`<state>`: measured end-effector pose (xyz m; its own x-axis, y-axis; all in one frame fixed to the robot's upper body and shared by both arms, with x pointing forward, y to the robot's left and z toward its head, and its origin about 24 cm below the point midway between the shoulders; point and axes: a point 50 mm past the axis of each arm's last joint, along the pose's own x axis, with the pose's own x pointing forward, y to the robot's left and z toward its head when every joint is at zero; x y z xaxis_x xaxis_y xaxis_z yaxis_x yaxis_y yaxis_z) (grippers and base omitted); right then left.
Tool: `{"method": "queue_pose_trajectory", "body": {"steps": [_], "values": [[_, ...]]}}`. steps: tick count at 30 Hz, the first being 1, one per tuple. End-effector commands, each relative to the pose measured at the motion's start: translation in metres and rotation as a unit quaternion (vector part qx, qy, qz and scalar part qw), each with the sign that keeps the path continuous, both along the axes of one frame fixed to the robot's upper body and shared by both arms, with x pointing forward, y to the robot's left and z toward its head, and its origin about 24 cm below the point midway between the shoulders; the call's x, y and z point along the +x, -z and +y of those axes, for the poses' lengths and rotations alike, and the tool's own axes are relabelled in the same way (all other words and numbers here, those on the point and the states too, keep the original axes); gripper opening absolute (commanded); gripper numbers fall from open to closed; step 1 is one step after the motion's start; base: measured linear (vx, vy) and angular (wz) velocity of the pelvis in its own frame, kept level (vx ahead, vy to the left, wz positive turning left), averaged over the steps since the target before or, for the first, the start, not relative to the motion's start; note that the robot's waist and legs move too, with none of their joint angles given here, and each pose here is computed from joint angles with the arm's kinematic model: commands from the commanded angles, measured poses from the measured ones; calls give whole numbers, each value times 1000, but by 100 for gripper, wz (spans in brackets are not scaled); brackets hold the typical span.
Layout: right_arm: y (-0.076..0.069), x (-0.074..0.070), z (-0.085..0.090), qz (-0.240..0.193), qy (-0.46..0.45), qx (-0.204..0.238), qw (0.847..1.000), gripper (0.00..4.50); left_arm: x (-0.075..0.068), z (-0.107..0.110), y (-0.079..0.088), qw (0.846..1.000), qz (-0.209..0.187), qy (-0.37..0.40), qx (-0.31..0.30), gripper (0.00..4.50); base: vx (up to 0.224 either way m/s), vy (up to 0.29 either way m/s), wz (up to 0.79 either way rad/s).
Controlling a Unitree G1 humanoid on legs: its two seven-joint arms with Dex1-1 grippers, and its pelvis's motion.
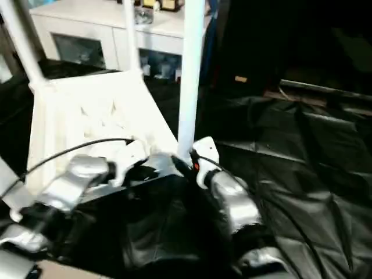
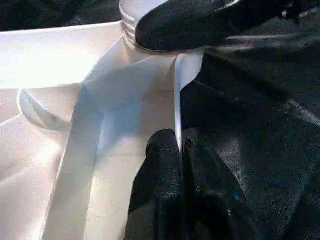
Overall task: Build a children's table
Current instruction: Rotate leg to tighten
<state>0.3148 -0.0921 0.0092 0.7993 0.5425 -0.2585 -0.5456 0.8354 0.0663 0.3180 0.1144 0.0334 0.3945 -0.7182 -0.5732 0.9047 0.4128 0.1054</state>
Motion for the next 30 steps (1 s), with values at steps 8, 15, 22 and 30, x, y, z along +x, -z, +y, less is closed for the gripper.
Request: {"method": "queue_pose_trajectory", "body": {"steps": [8,15,22,30], "values": [[-6,-10,29,2,-134,29,991,351,-10,-22,6,998,13,69,-3,0,20,-31,-1],[-17,-15,3,-10,-249,14,968,366,-22,6,0,989,37,141,-15,0,21,-2,1],[-24,-25,-22,31,-365,-9,930,366,-32,35,-4,976,71,206,5,0,82,-15,8],[-28,-25,-28,34,-391,-21,919,352,-31,43,-11,972,82,220,5,0,22,7,0]]}}
